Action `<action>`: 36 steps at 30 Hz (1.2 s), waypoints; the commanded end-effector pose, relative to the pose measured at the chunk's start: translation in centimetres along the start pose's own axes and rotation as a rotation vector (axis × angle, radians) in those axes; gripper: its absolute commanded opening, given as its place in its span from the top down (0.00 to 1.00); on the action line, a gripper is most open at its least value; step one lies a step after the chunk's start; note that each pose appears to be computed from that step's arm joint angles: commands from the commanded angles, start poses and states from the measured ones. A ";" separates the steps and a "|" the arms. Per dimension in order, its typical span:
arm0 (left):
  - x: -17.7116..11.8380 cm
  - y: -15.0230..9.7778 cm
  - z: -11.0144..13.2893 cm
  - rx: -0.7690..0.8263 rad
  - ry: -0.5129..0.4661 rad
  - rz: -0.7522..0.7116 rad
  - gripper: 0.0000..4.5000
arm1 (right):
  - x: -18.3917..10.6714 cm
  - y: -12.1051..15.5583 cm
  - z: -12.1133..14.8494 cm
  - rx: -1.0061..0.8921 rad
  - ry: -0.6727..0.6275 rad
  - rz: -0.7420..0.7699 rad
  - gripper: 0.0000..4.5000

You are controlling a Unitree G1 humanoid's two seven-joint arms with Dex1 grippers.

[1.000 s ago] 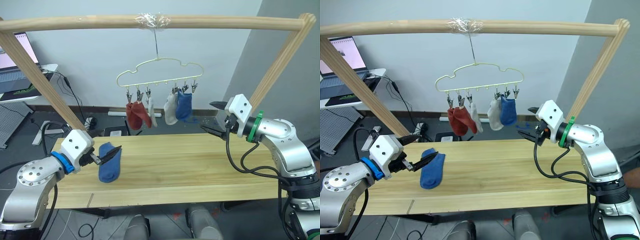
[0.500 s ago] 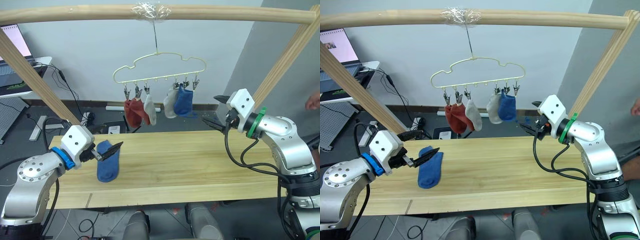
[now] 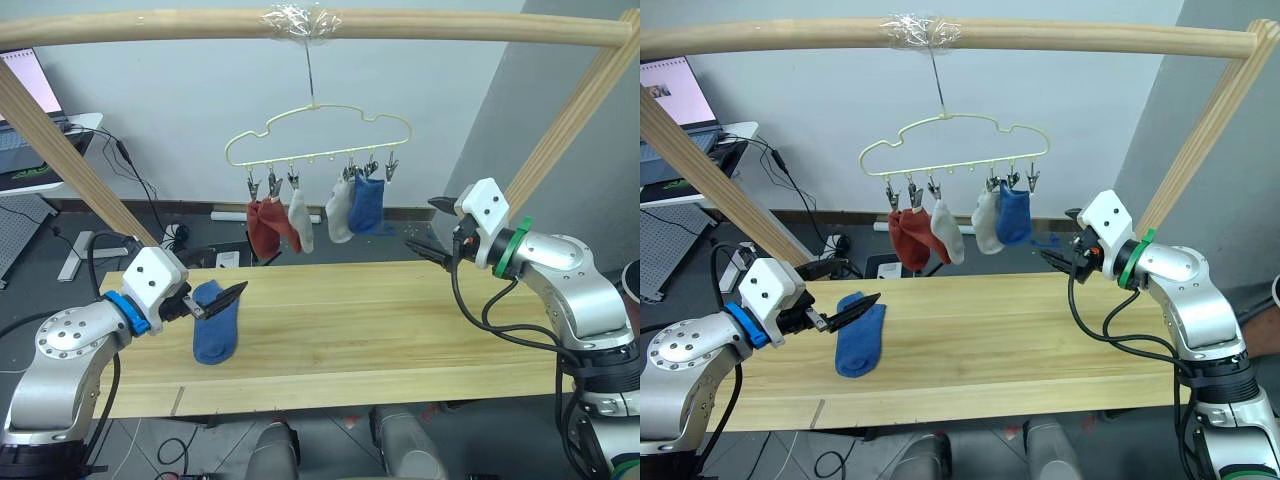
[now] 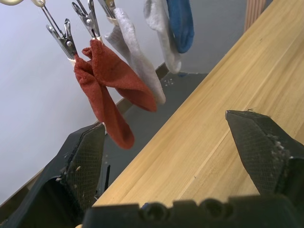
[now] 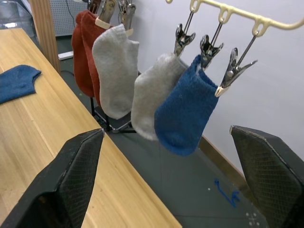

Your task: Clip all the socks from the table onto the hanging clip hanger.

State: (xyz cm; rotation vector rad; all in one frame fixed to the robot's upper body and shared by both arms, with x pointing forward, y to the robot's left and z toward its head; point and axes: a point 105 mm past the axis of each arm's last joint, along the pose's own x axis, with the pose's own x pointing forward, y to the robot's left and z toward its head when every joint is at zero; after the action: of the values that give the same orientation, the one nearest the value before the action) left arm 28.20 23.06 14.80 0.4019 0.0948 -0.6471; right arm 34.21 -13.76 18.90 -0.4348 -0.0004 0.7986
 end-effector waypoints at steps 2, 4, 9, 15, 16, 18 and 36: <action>0.1 -0.2 0.8 0.034 -0.029 -0.014 0.00 | -0.5 -0.1 1.5 -0.039 -0.042 -0.001 0.01; 0.1 -0.2 0.8 0.035 -0.031 -0.015 0.00 | -0.5 -0.1 1.5 -0.038 -0.043 -0.004 0.01; 0.3 -0.3 1.0 0.035 -0.041 -0.018 0.00 | -0.2 0.0 1.7 -0.032 -0.053 -0.017 0.01; 0.5 -0.3 1.3 0.032 -0.054 -0.023 0.00 | 0.0 0.0 1.9 -0.029 -0.068 -0.043 0.01; 0.6 -0.3 1.4 0.032 -0.055 -0.023 0.00 | 0.1 0.0 2.0 -0.026 -0.070 -0.046 0.01; 0.7 -0.3 1.4 0.031 -0.058 -0.023 0.00 | 0.2 -0.1 2.1 -0.017 -0.076 -0.056 0.01; 3.9 -1.2 6.0 -0.007 -0.209 -0.120 0.00 | 3.9 -2.2 4.8 0.140 -0.200 -0.340 0.01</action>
State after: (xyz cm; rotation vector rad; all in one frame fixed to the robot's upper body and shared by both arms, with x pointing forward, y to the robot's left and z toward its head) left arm 30.55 18.48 18.04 0.3141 -0.0371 -0.7784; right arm 37.59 -10.21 21.86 -0.2126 -0.1376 0.5450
